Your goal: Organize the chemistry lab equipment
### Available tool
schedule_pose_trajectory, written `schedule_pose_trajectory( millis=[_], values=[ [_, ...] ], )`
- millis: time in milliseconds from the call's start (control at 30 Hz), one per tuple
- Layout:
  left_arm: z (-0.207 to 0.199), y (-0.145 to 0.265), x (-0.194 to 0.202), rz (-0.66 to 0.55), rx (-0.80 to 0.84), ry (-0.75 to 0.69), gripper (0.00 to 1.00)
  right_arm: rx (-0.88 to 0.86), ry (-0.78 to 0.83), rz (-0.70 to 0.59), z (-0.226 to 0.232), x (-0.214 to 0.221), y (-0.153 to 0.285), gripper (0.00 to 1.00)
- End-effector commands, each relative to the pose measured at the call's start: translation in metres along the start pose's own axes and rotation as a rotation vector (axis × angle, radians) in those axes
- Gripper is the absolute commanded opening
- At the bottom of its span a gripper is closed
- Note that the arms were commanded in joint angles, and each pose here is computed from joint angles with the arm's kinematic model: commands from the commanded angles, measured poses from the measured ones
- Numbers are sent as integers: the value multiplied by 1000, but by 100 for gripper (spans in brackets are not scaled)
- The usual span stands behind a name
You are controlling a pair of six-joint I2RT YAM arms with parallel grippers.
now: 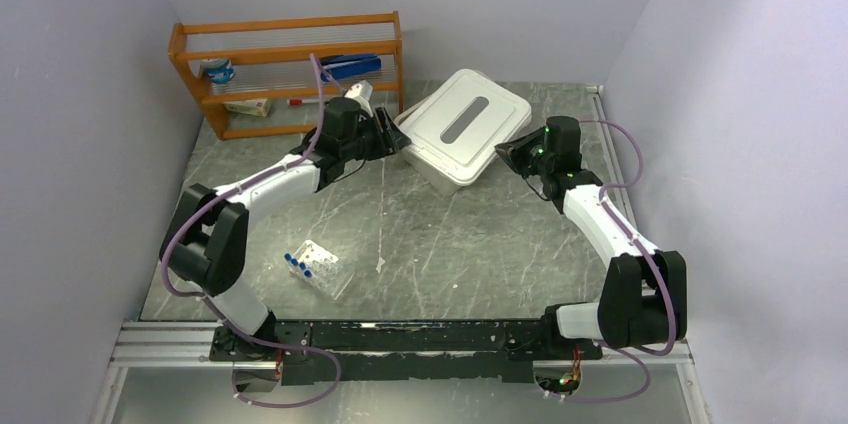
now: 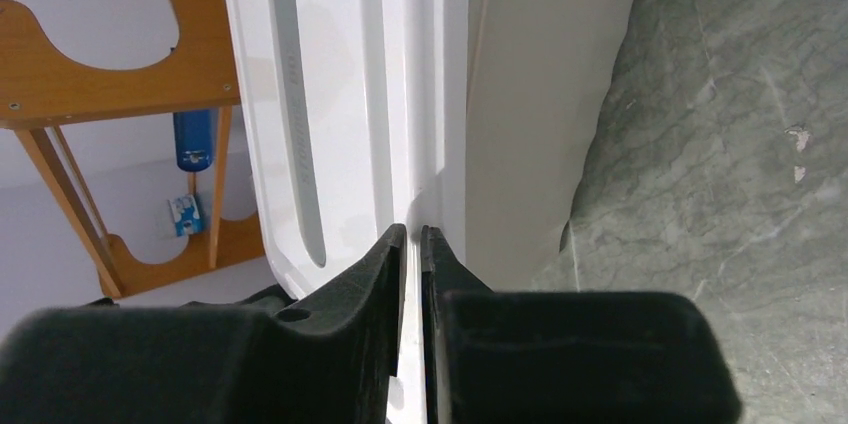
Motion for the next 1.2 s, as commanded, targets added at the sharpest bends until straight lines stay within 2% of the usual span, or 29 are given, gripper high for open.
schedule_pose_trajectory(
  millis=[0, 200, 367, 467, 600, 700, 800, 1033, 1167],
  values=[
    [-6, -11, -18, -70, 26, -10, 56, -43, -31, -24, 10, -3, 0, 17],
    [-4, -22, -33, -119, -5, -37, 39, -60, 7, 22, 14, 3, -1, 23],
    [3, -28, -49, -159, -76, -95, 38, -48, 57, 16, 11, 2, 1, 34],
    [8, -31, -53, -168, -118, -110, 38, -36, 137, 22, 10, 0, -1, 37],
    [12, -32, -56, -182, -144, -117, 41, 34, 239, 13, 2, -8, -8, 38],
    [8, -31, -58, -177, -130, -128, 46, 51, 280, 28, -1, -8, -11, 39],
    [3, -29, -58, -171, -111, -131, 53, 35, 279, 64, 1, -3, -15, 40],
    [9, -33, -52, -150, -123, -144, 61, -69, 239, 126, 18, 6, -19, 41],
    [18, -41, -48, -124, -142, -148, 59, -95, 236, 128, 26, 5, -19, 42]
  ],
)
Point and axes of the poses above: each gripper's point midway between its finger pads, its own y axis back along the fingers, its own z axis along the line the jaws close on, x = y × z, the point moved 2 cm from there along y, back along the fingers, and after that the axes turned 2 degrees about y, right-handed, at the moved point
